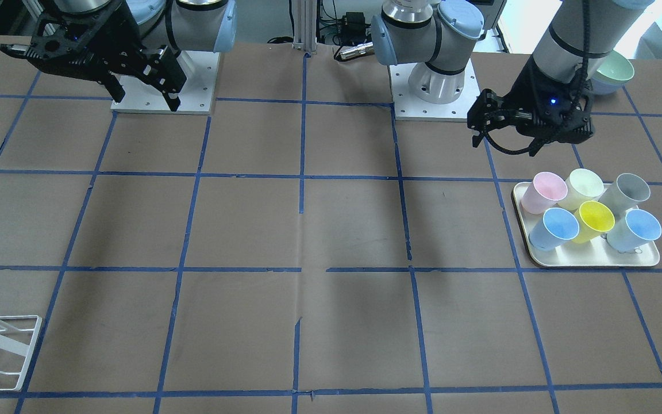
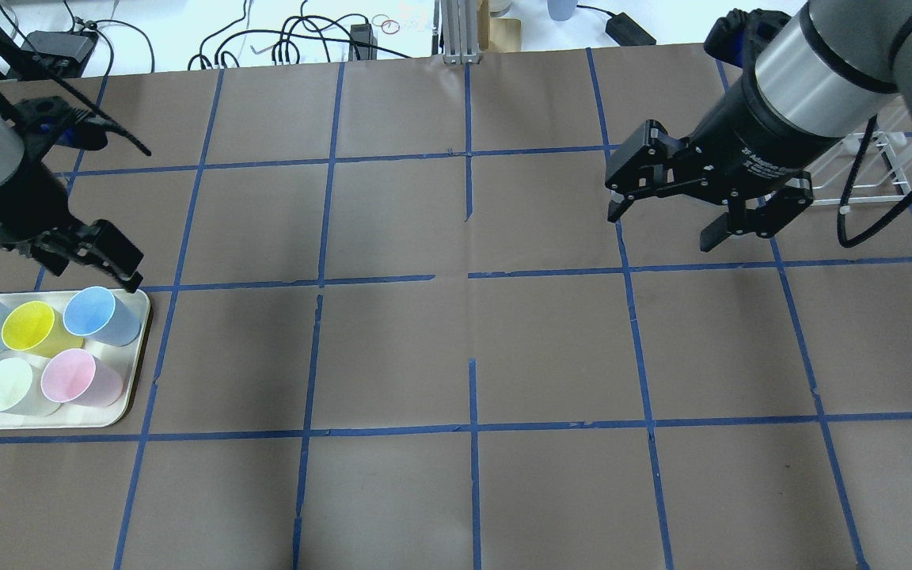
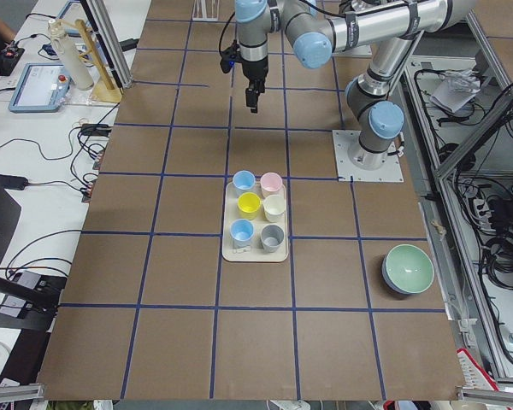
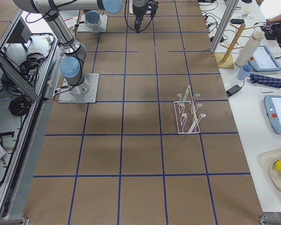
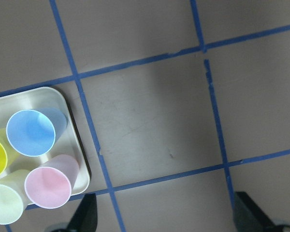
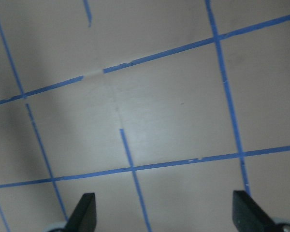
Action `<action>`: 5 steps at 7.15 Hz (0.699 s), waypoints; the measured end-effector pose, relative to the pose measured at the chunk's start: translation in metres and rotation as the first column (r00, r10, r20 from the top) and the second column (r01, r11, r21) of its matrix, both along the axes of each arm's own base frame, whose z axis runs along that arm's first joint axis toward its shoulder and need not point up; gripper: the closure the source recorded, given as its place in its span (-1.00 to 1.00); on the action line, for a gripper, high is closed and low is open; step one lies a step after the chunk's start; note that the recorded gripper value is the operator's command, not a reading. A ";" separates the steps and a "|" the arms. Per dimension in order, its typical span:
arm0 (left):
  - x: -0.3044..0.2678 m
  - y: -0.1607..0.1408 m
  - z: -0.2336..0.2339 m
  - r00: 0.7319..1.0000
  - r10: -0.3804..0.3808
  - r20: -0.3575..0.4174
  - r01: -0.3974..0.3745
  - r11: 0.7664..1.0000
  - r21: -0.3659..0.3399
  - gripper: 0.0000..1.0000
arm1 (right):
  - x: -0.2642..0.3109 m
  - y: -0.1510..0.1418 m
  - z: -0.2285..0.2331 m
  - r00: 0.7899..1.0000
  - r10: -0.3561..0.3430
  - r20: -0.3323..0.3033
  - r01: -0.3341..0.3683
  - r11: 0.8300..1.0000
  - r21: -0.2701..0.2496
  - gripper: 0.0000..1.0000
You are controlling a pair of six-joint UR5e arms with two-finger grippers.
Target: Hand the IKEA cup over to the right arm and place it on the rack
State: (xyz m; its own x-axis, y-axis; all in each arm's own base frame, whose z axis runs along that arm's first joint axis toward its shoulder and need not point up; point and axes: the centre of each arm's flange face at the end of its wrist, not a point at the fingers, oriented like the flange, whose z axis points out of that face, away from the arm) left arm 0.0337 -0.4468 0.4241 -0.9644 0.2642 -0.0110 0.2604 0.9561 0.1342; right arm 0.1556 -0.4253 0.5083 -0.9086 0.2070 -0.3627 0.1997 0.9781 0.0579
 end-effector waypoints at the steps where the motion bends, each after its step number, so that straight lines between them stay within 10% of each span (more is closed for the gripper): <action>1: 0.037 0.008 -0.020 1.000 -0.004 -0.005 0.005 1.000 0.031 -1.00 | 0.009 -0.003 0.007 0.986 0.034 0.163 -0.030 0.999 -0.032 -1.00; 3: 0.105 0.019 -0.061 0.996 -0.067 -0.061 0.067 0.998 -0.004 -1.00 | 0.003 -0.016 0.021 0.884 0.068 0.463 -0.019 0.994 -0.110 -1.00; 5: 0.140 0.025 -0.102 0.988 -0.125 -0.085 0.119 0.990 -0.076 -1.00 | -0.006 -0.029 0.015 0.731 0.066 0.679 0.042 0.989 -0.141 -1.00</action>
State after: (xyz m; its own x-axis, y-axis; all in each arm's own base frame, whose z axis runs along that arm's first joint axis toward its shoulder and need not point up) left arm 0.1735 -0.4214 0.3221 -0.9228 0.3818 0.0510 0.3838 0.9226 0.0382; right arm 0.1495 -0.4547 0.5230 -0.4082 0.0971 -0.9077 0.1479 0.9882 0.0392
